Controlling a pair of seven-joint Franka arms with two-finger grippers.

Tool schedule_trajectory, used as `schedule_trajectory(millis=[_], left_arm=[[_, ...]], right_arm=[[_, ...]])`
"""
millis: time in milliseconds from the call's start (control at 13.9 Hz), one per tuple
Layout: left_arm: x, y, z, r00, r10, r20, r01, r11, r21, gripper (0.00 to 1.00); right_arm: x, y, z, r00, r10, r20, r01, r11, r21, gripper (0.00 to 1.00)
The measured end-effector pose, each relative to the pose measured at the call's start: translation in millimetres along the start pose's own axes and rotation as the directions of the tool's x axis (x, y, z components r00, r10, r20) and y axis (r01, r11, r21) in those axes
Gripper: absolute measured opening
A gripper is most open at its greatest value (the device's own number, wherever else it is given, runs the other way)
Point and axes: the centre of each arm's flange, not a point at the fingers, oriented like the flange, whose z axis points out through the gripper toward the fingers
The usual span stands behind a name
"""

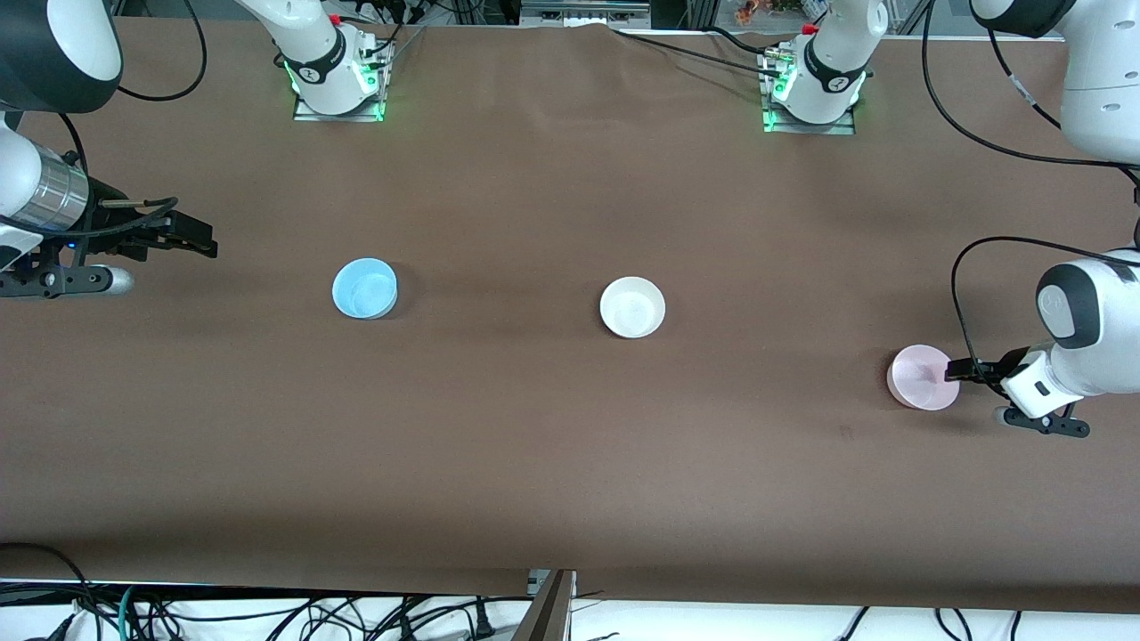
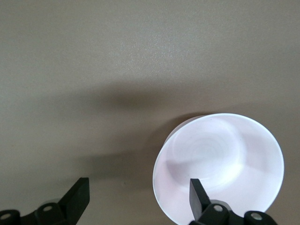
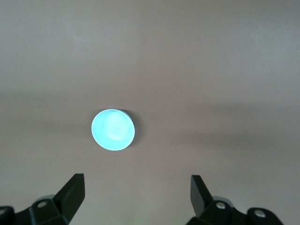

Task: Stack pink and blue bowls on white bowl
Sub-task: 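Reach the left gripper to the pink bowl and grasp its rim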

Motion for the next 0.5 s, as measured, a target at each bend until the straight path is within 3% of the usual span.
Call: schedule_trajectory(millis=[359, 430, 502], left_arm=[[-3, -4, 18, 0.998, -0.058, -0.005, 0.058, 0.995, -0.080, 0.42], [-5, -7, 25, 0.998, -0.067, 0.001, 0.067, 0.994, -0.090, 0.34], [-7, -9, 29, 0.997, -0.077, 0.002, 0.077, 0.992, -0.104, 0.34]], right_arm=[[-1, -2, -14, 1.000, -0.003, -0.014, 0.003, 1.000, 0.000, 1.00], [-2, -2, -16, 1.000, -0.003, -0.010, 0.003, 1.000, 0.000, 1.00], [-5, -2, -16, 1.000, -0.006, 0.008, 0.006, 1.000, 0.001, 1.00]])
